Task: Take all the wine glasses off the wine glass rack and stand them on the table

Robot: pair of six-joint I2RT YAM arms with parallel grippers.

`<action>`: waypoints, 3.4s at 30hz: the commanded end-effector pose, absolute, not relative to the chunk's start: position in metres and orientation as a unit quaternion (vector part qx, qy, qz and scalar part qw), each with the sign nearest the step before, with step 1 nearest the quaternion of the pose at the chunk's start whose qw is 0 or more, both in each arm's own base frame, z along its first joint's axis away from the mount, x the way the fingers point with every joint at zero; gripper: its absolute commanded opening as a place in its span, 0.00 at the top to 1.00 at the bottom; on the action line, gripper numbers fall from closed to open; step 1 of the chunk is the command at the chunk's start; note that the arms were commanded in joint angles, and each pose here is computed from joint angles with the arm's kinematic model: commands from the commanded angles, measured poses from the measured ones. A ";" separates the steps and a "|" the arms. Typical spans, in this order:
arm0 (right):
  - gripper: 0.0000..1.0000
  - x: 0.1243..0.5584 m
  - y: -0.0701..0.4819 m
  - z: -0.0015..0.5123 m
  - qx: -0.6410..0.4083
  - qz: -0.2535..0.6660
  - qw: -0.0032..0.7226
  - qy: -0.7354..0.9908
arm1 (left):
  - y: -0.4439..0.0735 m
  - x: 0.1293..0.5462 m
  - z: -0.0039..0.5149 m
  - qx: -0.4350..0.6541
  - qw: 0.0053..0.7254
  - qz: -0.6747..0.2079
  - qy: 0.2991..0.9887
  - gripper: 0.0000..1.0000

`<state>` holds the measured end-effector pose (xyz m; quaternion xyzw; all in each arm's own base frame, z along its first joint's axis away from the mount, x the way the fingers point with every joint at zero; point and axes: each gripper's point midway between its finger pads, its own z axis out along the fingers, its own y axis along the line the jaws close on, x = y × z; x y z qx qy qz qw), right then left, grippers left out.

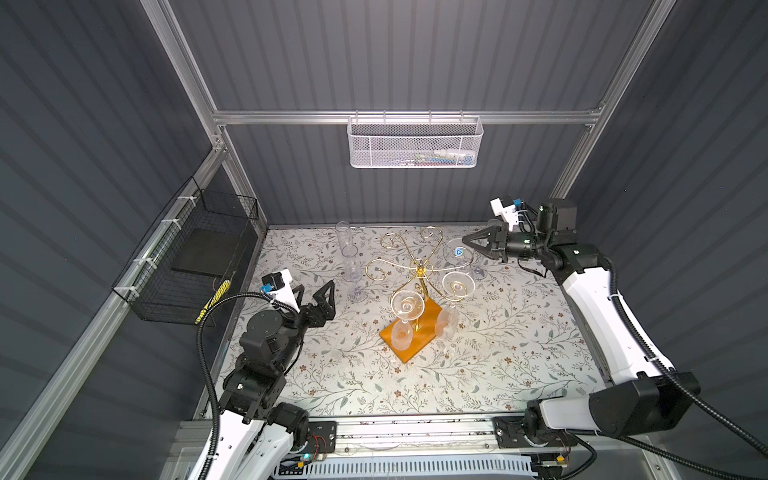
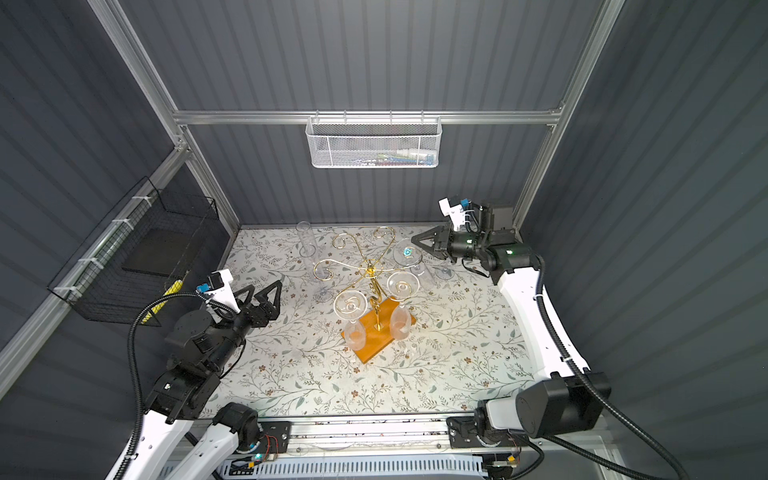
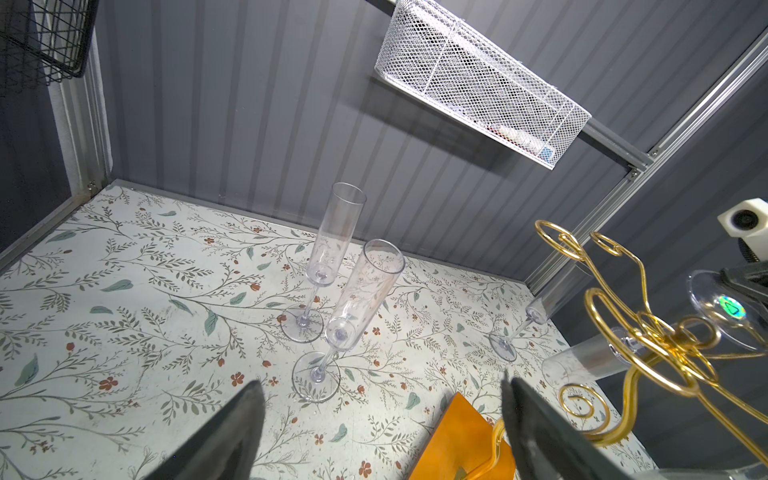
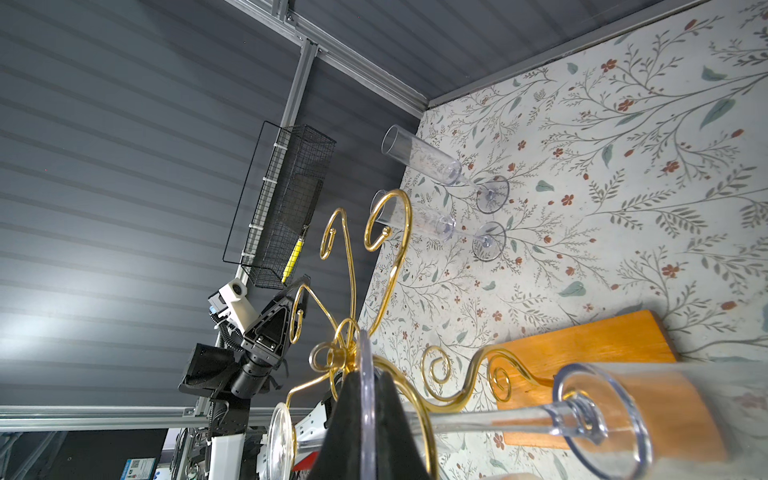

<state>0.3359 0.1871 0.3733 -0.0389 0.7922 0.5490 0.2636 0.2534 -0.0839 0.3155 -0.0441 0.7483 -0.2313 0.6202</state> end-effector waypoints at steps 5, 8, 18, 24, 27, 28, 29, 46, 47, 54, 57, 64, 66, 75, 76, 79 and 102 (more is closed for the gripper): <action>1.00 0.324 0.188 0.389 -0.057 0.563 0.275 0.777 | -0.078 0.245 0.331 -0.044 0.632 -0.228 0.739 0.09; 1.00 0.324 0.188 0.392 -0.055 0.567 0.278 0.773 | -0.077 0.245 0.331 -0.045 0.633 -0.228 0.738 0.09; 1.00 0.326 0.188 0.414 -0.051 0.593 0.292 0.749 | -0.077 0.244 0.333 -0.044 0.634 -0.227 0.738 0.09; 1.00 0.333 0.182 0.416 -0.031 0.598 0.294 0.745 | -0.077 0.244 0.333 -0.045 0.633 -0.226 0.739 0.09; 1.00 0.336 0.179 0.413 -0.019 0.601 0.293 0.743 | -0.076 0.243 0.332 -0.044 0.634 -0.225 0.739 0.09; 1.00 0.336 0.178 0.413 -0.015 0.603 0.292 0.742 | -0.076 0.243 0.332 -0.044 0.633 -0.225 0.740 0.09; 1.00 0.337 0.177 0.413 -0.012 0.605 0.292 0.740 | -0.076 0.243 0.332 -0.044 0.633 -0.224 0.740 0.09; 1.00 0.336 0.172 0.420 0.012 0.613 0.303 0.730 | -0.076 0.242 0.332 -0.045 0.633 -0.224 0.739 0.09; 1.00 0.336 0.171 0.419 0.015 0.612 0.302 0.730 | -0.075 0.242 0.332 -0.046 0.633 -0.224 0.739 0.09; 1.00 0.326 0.168 0.416 0.020 0.610 0.300 0.733 | -0.076 0.241 0.331 -0.045 0.632 -0.226 0.740 0.09; 1.00 0.323 0.166 0.414 0.024 0.606 0.302 0.735 | -0.076 0.242 0.331 -0.045 0.632 -0.227 0.740 0.09; 1.00 0.311 0.166 0.417 0.030 0.612 0.298 0.732 | -0.077 0.242 0.332 -0.043 0.633 -0.227 0.739 0.09; 1.00 0.308 0.166 0.415 0.034 0.614 0.295 0.731 | -0.077 0.242 0.331 -0.044 0.632 -0.227 0.739 0.09; 1.00 0.295 0.181 0.415 0.029 0.623 0.278 0.731 | -0.077 0.244 0.328 -0.044 0.632 -0.226 0.740 0.08; 1.00 0.296 0.183 0.414 0.029 0.623 0.277 0.731 | -0.077 0.243 0.328 -0.043 0.632 -0.226 0.740 0.08; 1.00 0.298 0.190 0.415 0.025 0.626 0.272 0.730 | -0.077 0.243 0.329 -0.041 0.633 -0.224 0.739 0.08; 1.00 0.354 0.210 0.445 -0.015 0.609 0.302 0.733 | -0.067 0.226 0.342 -0.054 0.635 -0.223 0.738 0.07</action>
